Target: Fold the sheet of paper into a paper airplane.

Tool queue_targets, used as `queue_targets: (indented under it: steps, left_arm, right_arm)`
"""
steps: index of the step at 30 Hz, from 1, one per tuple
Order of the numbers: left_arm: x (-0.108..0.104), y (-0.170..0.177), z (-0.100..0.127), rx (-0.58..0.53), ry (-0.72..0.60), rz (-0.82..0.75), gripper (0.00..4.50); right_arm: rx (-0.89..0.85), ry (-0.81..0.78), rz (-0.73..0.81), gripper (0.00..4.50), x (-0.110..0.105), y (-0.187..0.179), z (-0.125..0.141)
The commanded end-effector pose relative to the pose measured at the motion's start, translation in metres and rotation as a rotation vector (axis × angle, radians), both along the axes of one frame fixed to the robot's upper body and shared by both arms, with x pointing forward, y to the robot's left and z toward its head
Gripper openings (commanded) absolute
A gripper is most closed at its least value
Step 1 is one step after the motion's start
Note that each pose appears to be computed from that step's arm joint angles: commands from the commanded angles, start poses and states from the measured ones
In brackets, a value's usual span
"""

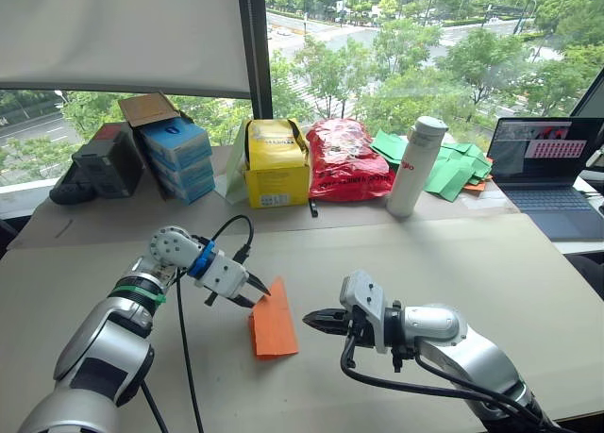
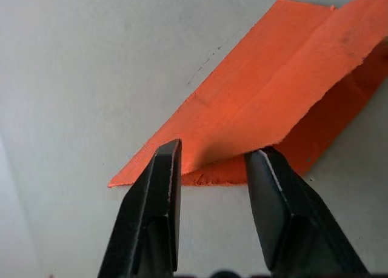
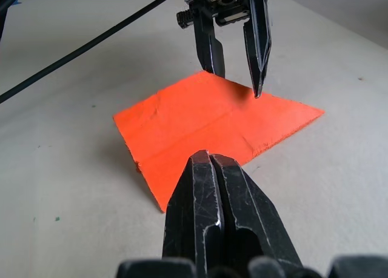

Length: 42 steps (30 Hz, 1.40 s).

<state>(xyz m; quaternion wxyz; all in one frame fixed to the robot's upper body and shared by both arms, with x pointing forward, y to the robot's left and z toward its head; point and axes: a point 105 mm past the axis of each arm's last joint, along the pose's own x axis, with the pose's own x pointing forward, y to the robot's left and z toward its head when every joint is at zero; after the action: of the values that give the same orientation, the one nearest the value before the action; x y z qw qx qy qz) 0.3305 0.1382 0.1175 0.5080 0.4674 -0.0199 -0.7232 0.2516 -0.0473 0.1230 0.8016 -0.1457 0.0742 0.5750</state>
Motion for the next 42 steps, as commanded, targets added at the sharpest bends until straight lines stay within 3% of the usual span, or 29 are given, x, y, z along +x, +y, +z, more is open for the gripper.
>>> queue_targets:
  steps: [1,10,17,22,28,30,31,37,42]
  left_arm:
    - [-0.004,0.000,0.003,0.005,-0.025,-0.031,0.62]
    - [-0.014,0.005,-0.005,-0.023,0.015,-0.010,0.62]
    - [-0.014,0.001,0.004,-0.130,0.052,0.135,0.62]
    - [-0.024,-0.006,0.001,-0.125,0.075,0.138,0.62]
    - [-0.021,-0.001,-0.001,-0.090,0.083,0.150,0.62]
    - [-0.022,-0.001,-0.002,-0.085,0.092,0.148,0.08]
    - [-0.022,-0.001,-0.002,-0.083,0.098,0.146,0.02]
    - [-0.021,-0.001,-0.008,-0.065,0.082,0.152,0.02]
    - [-0.012,-0.006,0.007,-0.152,0.086,0.273,0.02]
  right_arm:
    - [0.034,-0.042,0.022,0.00,-0.003,0.002,0.015]
    - [0.056,-0.089,-0.061,0.00,0.013,-0.012,0.027]
    - [0.071,-0.143,-0.126,0.00,0.025,-0.023,0.036]
    - [0.079,-0.145,-0.138,0.00,0.027,-0.023,0.037]
    - [0.075,-0.147,-0.135,0.00,0.028,-0.023,0.037]
    - [0.074,-0.147,-0.136,0.00,0.027,-0.024,0.037]
    - [0.073,-0.147,-0.136,0.00,0.027,-0.024,0.037]
    - [0.073,-0.145,-0.142,0.00,0.027,-0.024,0.036]
    - [0.074,-0.159,-0.151,0.00,0.028,-0.026,0.040]
